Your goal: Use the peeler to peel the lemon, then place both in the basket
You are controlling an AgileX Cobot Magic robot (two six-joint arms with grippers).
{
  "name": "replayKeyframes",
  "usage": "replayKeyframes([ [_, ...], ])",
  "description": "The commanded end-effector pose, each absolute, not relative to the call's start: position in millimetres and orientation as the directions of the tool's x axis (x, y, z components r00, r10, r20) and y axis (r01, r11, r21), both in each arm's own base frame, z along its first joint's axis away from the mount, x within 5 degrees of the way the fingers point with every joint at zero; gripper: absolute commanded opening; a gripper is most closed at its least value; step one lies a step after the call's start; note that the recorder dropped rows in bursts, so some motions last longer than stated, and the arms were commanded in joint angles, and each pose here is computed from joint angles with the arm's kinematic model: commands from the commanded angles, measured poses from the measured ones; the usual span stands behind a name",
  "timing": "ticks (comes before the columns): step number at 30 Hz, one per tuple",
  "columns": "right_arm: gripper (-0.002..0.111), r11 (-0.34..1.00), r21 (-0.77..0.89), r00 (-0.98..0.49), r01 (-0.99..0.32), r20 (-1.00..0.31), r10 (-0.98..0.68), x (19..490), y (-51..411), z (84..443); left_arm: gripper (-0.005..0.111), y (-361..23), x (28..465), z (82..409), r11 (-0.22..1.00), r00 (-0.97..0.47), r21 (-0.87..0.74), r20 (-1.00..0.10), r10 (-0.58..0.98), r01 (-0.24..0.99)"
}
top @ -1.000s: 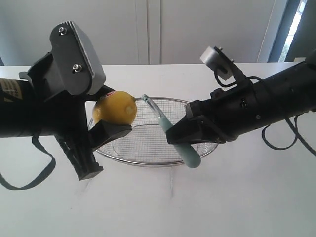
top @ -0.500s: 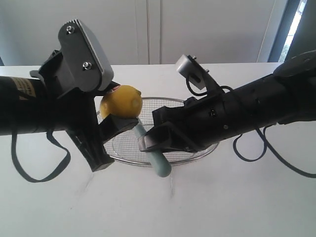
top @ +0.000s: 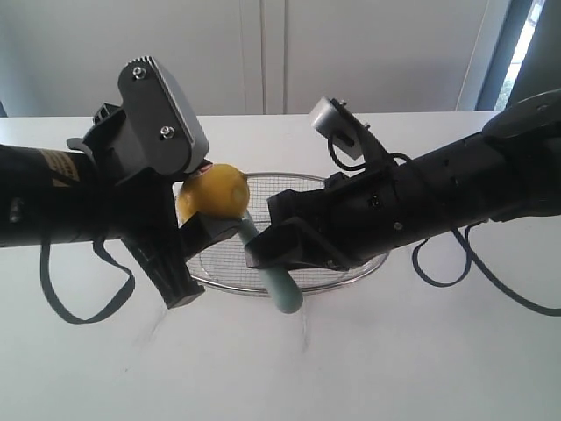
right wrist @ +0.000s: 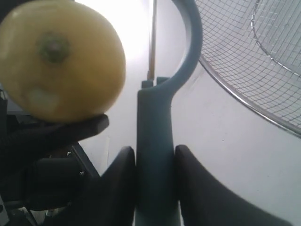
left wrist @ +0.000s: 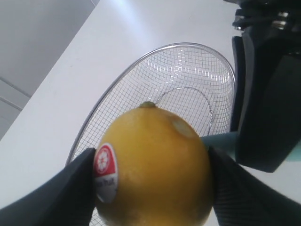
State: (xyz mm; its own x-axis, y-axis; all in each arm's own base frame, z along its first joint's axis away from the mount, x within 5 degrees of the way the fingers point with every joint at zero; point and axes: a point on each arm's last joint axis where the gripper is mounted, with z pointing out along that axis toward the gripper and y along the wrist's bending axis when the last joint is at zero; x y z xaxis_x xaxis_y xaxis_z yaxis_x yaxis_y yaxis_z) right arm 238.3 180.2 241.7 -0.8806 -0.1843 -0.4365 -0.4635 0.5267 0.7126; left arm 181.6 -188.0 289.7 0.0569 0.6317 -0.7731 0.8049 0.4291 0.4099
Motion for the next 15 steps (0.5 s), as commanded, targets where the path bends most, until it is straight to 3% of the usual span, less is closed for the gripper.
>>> replayKeyframes([
  [1, 0.000, 0.527, 0.718, -0.883, -0.456, -0.438, -0.167, 238.6, 180.6, 242.6, 0.000, -188.1, 183.3, 288.8, 0.437, 0.059, 0.413, -0.777, 0.626, 0.799],
  [15, 0.000, 0.592, 0.622, -0.820, -0.513, -0.558, -0.124, 232.1, 167.7, 270.4, 0.000, -188.1, 183.3, 288.8, 0.429, 0.069, 0.423, -0.772, 0.632, 0.798],
])
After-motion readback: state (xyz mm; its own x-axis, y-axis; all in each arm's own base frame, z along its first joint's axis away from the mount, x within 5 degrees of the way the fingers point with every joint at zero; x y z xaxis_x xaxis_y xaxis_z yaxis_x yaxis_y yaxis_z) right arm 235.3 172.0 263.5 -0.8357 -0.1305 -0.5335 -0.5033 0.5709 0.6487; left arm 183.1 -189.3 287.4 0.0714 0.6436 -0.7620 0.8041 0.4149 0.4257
